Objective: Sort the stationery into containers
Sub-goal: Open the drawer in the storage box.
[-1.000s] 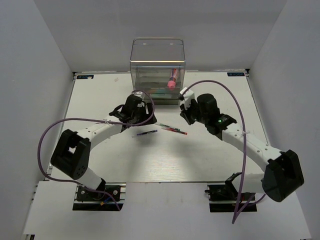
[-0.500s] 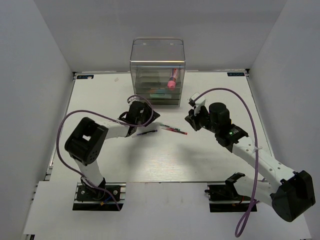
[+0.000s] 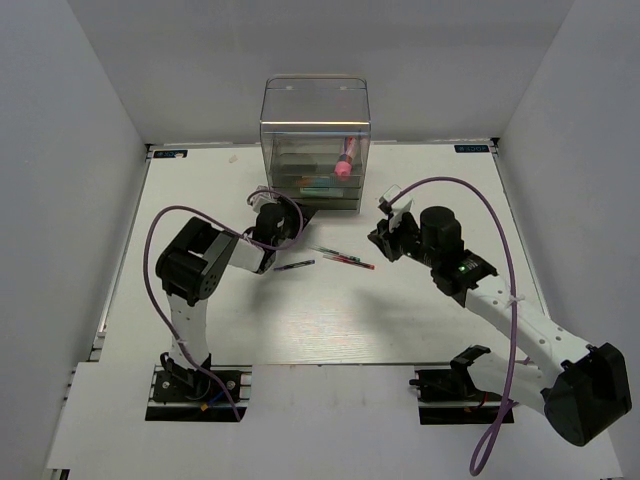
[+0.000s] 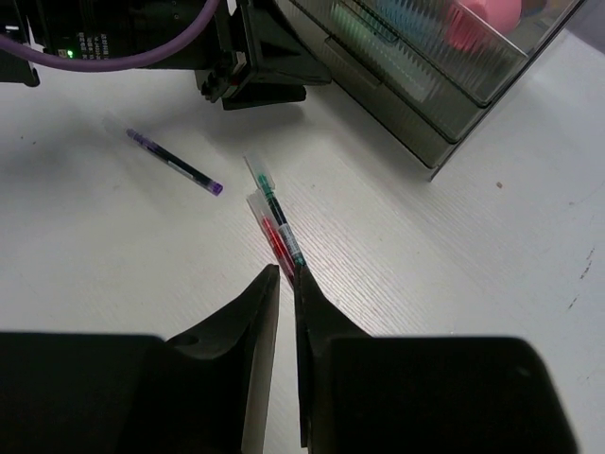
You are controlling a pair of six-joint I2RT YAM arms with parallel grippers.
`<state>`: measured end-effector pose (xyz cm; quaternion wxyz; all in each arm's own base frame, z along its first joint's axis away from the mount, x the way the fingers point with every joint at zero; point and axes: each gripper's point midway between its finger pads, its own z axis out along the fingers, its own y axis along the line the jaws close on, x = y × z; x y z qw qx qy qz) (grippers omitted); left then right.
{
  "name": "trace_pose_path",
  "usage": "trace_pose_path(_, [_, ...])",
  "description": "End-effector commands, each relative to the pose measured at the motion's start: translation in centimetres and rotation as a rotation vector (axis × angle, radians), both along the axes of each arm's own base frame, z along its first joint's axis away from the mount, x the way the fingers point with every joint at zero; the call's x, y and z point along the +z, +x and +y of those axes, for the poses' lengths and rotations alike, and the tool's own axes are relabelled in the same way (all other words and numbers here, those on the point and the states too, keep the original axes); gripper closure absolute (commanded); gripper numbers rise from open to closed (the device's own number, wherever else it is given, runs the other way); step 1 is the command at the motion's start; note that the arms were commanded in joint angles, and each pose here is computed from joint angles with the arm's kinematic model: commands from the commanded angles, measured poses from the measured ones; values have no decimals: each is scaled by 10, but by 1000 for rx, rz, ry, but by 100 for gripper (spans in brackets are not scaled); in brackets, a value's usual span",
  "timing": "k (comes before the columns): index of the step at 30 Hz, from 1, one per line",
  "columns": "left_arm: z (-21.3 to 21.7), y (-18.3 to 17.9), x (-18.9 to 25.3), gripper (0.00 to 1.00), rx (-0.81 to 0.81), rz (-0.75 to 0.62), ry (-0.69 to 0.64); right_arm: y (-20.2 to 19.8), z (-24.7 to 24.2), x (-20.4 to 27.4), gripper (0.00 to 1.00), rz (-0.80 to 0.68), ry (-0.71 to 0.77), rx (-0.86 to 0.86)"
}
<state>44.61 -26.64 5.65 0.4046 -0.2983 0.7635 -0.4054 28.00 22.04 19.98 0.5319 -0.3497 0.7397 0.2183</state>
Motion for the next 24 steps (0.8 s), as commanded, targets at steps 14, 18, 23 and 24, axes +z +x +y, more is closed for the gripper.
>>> trace_pose_path(14, [16, 52, 33, 51, 119, -149, -122, 4, 3, 8, 81, -57, 21, 16])
trace_pose_path(18, [19, 57, 35, 52, 148, -163, -120, 4, 4, 7, 81, -54, 20, 19])
trace_pose_path(23, [22, 60, 33, 53, 168, -174, -131, 4, 4, 6, 81, -49, 18, 21])
trace_pose_path(24, [23, 61, 36, 53, 178, -188, -136, 3, 4, 8, 81, -54, 22, 24])
